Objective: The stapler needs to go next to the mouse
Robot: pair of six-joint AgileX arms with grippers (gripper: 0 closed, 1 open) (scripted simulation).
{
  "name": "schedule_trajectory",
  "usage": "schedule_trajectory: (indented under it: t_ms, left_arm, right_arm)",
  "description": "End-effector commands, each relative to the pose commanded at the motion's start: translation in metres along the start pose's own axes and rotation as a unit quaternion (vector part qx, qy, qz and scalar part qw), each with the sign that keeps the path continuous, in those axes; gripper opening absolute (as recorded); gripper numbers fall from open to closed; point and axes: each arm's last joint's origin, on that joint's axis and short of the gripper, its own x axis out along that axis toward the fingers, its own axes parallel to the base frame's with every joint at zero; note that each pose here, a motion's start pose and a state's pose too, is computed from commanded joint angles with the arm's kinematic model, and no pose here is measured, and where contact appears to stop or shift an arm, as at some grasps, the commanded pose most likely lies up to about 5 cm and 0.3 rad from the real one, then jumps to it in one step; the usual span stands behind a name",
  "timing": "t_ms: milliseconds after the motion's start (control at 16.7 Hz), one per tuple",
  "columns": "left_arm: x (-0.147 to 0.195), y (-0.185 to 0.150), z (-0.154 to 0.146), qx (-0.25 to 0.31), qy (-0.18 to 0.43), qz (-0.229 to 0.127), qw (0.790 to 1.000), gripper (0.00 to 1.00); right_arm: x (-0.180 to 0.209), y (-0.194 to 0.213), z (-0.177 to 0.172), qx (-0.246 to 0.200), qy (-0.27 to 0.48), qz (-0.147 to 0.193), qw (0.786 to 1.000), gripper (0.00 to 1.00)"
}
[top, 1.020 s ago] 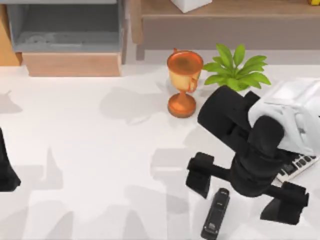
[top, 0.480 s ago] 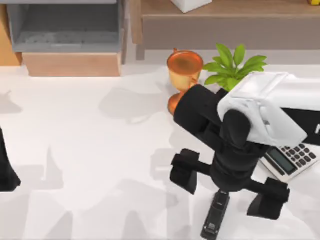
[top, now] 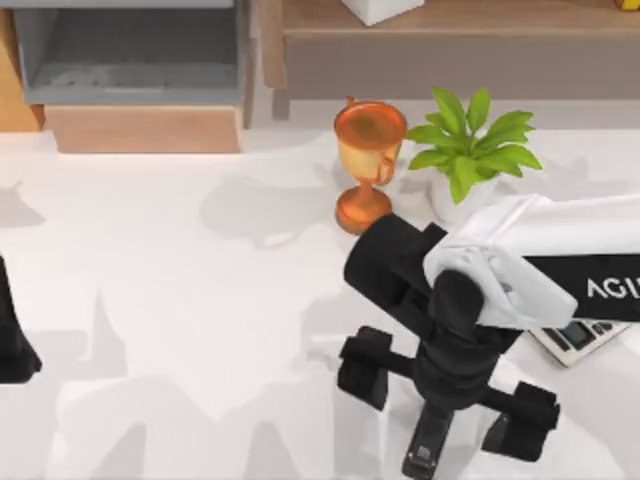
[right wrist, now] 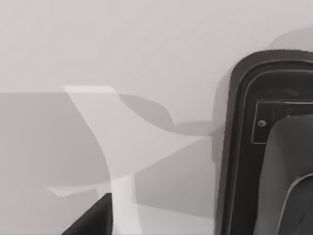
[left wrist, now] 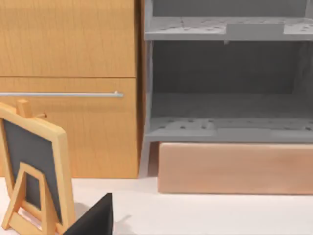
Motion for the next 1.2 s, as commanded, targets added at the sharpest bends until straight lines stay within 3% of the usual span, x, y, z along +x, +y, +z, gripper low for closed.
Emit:
schedule_trajectory:
  t_ms: [240,1020,1200]
  left_arm:
    - [0.0,0.0,0.0,0.0,0.0,0.0,1.0,1.0]
    - [0.0,0.0,0.0,0.0,0.0,0.0,1.0,1.0]
    - [0.0,0.0,0.0,0.0,0.0,0.0,1.0,1.0]
  right_arm:
    - [0.0017,-0.0002,-0.0002,0.0,0.0,-0.001,1.0,1.0]
    - [0.0017,-0.0002,-0.0002,0.0,0.0,-0.001,1.0,0.02]
    - [0.0017,-0.0002,-0.0002,0.0,0.0,-0.001,1.0,0.0]
